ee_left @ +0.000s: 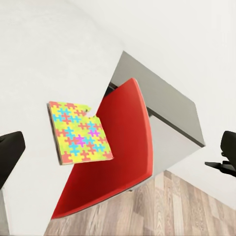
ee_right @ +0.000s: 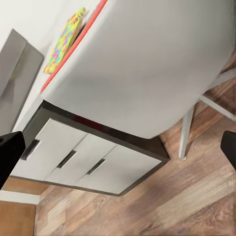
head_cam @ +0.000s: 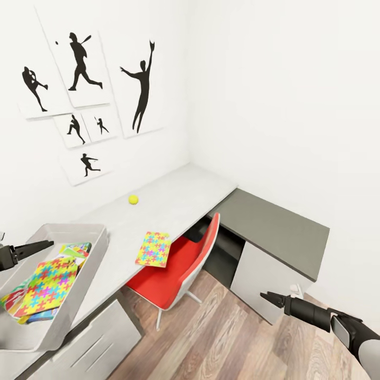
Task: Put all the toys in the child's room - the three board games (two on the bed and one on the table), the two jigsaw puzzles on the table, and the tennis ball on the table - inside the toy box on the table in the child's room.
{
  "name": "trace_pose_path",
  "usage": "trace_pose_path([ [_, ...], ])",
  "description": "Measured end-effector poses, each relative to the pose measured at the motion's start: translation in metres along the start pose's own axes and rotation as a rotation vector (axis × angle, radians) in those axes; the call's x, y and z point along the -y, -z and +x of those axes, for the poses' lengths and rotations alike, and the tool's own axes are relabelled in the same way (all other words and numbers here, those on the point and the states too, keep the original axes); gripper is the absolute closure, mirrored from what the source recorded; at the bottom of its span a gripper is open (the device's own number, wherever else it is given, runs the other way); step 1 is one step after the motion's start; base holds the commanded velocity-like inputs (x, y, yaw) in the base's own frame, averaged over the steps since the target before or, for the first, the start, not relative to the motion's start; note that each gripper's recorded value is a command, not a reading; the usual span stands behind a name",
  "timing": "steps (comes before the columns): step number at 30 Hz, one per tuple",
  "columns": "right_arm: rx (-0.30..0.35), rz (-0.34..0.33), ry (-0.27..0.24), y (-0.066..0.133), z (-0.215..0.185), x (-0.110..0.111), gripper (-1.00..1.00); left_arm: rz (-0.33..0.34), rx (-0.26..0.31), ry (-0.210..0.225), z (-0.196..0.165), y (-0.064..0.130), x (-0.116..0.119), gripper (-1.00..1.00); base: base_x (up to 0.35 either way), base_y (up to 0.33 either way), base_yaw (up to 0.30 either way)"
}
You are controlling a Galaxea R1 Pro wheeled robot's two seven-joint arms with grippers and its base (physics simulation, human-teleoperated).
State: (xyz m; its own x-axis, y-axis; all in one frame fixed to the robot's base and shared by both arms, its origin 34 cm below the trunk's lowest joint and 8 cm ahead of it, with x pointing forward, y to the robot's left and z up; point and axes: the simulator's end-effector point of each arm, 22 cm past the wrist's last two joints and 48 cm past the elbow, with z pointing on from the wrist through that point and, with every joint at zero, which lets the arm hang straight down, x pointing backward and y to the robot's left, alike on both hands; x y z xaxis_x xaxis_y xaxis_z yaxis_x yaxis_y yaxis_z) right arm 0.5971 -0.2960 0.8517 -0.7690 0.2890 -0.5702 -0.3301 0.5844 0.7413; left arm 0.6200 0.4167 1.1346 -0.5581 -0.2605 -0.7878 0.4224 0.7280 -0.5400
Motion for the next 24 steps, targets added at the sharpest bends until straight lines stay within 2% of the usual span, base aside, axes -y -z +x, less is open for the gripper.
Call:
trace_pose_path([
  [4, 0.001, -0.001, 0.001, -0.001, 0.000, -0.001, -1.00, 0.001, 0.001, 0.000, 0.000, 0.000, 0.001, -1.00, 0.005, -0.083, -0.099],
  [14, 0.004, -0.004, 0.003, -0.004, 0.000, -0.003, -1.00, 0.005, 0.000, 0.001, 0.001, -0.001, 0.002, -1.00, 0.016, -0.201, -0.054],
  [24, 0.005, -0.004, 0.005, -0.004, 0.000, -0.003, -1.00, 0.025, 0.006, 0.018, 0.007, -0.010, 0.006, -1.00, 0.016, -0.050, -0.005],
])
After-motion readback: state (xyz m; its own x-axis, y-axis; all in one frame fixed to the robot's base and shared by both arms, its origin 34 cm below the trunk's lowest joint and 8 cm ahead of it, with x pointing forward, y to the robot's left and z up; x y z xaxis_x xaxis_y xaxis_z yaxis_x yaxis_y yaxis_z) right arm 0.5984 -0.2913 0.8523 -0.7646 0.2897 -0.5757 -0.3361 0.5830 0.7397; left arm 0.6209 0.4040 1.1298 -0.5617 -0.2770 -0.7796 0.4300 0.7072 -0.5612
